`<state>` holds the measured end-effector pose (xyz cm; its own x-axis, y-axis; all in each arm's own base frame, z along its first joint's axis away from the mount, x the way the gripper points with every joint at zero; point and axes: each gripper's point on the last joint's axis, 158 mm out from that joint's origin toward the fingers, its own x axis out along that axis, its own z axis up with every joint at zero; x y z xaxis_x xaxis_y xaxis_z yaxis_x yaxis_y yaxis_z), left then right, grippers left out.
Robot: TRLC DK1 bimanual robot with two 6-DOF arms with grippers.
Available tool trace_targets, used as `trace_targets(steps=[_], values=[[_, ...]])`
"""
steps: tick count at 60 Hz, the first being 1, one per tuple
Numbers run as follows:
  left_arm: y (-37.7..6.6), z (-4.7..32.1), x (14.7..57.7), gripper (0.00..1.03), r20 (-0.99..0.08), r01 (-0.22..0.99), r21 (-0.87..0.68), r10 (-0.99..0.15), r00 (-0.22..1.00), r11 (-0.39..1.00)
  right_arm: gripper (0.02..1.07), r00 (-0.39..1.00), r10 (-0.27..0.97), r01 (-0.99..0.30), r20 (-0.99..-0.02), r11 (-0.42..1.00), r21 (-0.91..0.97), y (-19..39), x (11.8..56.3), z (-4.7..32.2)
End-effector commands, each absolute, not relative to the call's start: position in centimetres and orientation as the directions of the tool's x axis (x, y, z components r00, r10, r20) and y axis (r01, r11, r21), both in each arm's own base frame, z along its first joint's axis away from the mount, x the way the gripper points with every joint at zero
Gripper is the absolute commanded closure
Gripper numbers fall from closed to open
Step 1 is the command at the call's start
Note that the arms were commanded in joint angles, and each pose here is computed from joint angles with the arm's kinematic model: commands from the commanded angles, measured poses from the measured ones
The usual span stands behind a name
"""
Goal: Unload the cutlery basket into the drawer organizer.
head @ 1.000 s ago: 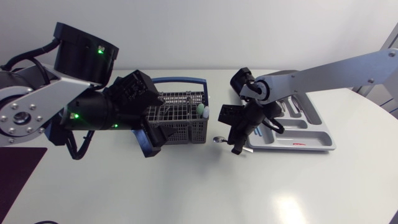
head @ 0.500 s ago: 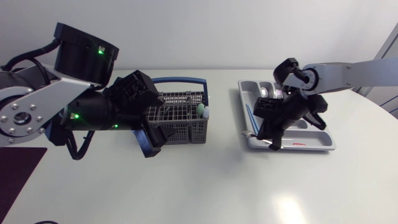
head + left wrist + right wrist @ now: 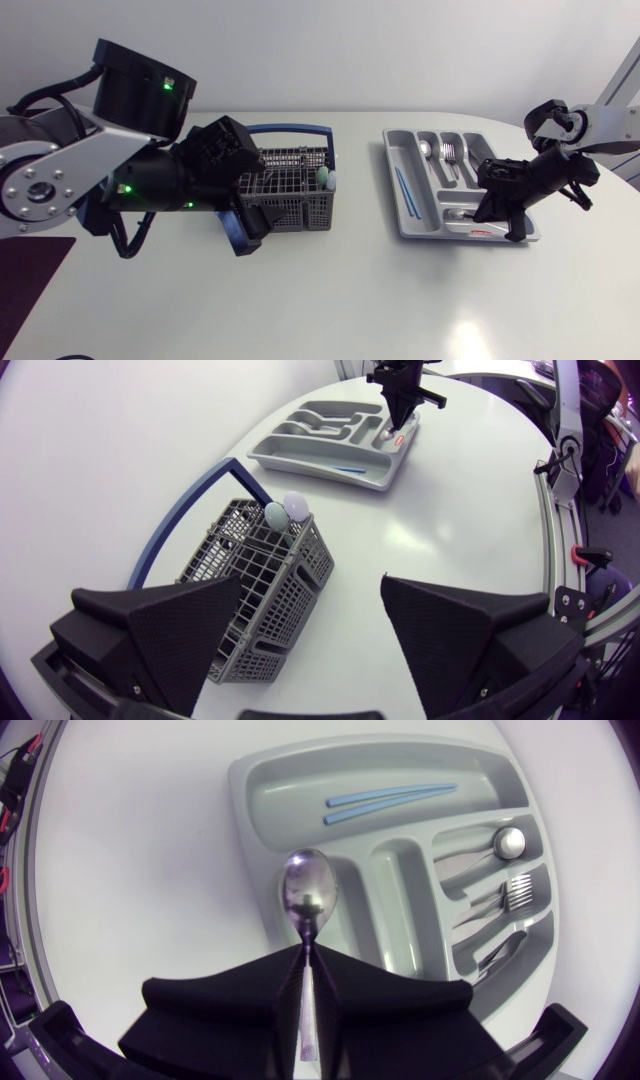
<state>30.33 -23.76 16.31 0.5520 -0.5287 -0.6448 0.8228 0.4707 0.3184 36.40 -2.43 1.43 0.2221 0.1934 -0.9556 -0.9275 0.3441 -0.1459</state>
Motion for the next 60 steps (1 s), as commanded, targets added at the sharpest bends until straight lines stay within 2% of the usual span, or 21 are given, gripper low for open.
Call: trace_targets(steps=[1, 22, 24, 27, 30, 32, 39, 52, 60], values=[[-24.4, 15.8, 30.2, 0.06, -0.651, 0.836, 0.32, -0.538, 0.536, 0.446, 0.97, 0.205, 0.204, -0.945, -0.957, 0.295, -0.14, -3.5, 36.6, 0.1], [-24.5, 16.3, 30.5, 0.06, -0.645, 0.827, 0.327, -0.532, 0.548, 0.457, 0.95, 0.273, 0.149, -0.948, -0.95, 0.21, -0.239, -5.3, 37.8, -2.3], [-24.5, 16.3, 30.5, 0.06, -0.645, 0.827, 0.326, -0.532, 0.548, 0.458, 0.87, 0.268, 0.144, -0.949, -0.953, 0.208, -0.235, -5.4, 37.7, -2.5], [-24.4, 16.4, 30.6, 0.06, -0.642, 0.824, 0.328, -0.53, 0.554, 0.463, 0.59, 0.283, 0.14, -0.945, -0.949, 0.21, -0.251, -5.6, 38.0, -2.5], [-24.3, 16.6, 30.6, 0.06, -0.639, 0.82, 0.328, -0.53, 0.558, 0.468, 0.35, 0.295, 0.134, -0.938, -0.946, 0.23, -0.26, -5.7, 38.4, -2.1], [-24.3, 16.7, 30.6, 0.06, -0.636, 0.819, 0.329, -0.53, 0.561, 0.47, 0.29, 0.299, 0.129, -0.933, -0.945, 0.248, -0.261, -5.9, 38.5, -1.8], [-24.2, 17.8, 30.8, 0.06, -0.618, 0.806, 0.329, -0.533, 0.578, 0.492, 0.18, 0.347, 0.125, -0.913, -0.929, 0.27, -0.305, -5.8, 38.5, 0.4], [-24.6, 19.6, 30.9, 0.06, -0.587, 0.788, 0.313, -0.544, 0.599, 0.531, 0.12, 0.422, 0.181, -0.873, -0.889, 0.346, -0.344, -2.8, 38.0, 4.6], [-24.8, 19.5, 31.1, 0.06, -0.586, 0.777, 0.317, -0.532, 0.611, 0.544, 0.12, 0.443, 0.235, -0.863, -0.865, 0.375, -0.34, -0.1, 36.6, 6.0]])
